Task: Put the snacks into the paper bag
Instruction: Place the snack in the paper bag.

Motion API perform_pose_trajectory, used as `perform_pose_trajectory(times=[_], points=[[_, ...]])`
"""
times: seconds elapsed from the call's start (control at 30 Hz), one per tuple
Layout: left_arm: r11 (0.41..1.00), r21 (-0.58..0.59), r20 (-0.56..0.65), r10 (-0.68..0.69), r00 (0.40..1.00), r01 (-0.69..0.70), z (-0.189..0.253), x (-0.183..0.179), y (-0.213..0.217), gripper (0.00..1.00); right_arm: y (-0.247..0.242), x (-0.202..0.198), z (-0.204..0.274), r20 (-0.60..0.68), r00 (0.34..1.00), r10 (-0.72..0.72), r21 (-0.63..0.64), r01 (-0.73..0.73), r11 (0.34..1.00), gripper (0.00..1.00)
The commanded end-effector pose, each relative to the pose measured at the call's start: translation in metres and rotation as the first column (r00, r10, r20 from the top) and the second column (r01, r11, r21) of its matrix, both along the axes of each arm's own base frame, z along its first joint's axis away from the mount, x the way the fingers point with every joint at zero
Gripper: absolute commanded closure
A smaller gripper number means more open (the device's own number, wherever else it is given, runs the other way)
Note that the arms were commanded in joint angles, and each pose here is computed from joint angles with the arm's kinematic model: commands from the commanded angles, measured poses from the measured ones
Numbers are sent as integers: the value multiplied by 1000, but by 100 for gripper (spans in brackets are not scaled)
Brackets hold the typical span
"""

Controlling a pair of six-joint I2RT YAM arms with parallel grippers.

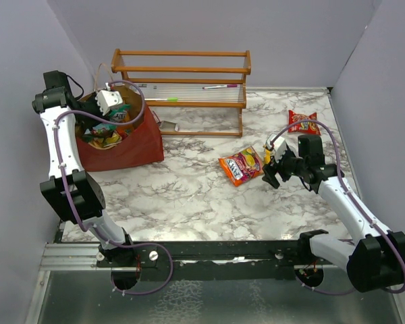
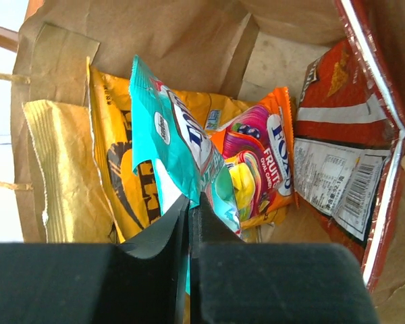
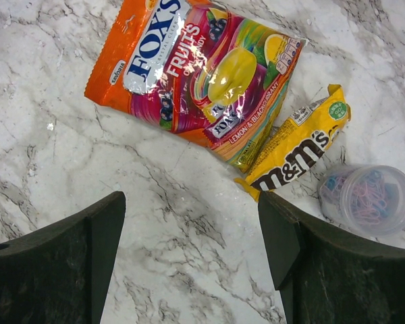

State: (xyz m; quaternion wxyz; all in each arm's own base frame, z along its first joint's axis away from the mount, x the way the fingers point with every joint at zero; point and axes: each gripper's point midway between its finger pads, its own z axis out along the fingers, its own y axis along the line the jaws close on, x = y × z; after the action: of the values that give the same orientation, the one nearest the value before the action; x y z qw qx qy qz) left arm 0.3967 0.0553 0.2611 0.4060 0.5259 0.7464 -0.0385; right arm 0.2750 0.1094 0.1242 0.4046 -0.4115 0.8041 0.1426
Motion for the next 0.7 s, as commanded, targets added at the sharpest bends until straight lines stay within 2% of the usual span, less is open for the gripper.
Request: perform_pose_trajectory(times=[0.0,0.2,0.4,0.43,0.6,0.67], points=[[991,-55,27,-119,993,120,12,-11,-31,100,0,0,-2,-5,1000,0,-6,0,1000,20],[974,-44,-20,-224,974,223,15,-15,-52,100,0,0,-2,-5,1000,0,-7,0,1000,20],[970,0,-112,-241,964,242,-6,-7,-67,100,0,0,-2,-3,1000,-1,-9,1,1000,20],[970,6,-131,-240,962,242,-11,-5,-68,96,0,0,-2,-4,1000,0,-9,0,1000,20],[983,24,-182,-172,968,180,-21,9,-61,61,0,0,-3,-7,1000,0,-9,0,1000,20],[989,36,-179,-135,975,143,-20,14,-57,52,0,0,-3,-8,1000,-1,-11,1,1000,20]])
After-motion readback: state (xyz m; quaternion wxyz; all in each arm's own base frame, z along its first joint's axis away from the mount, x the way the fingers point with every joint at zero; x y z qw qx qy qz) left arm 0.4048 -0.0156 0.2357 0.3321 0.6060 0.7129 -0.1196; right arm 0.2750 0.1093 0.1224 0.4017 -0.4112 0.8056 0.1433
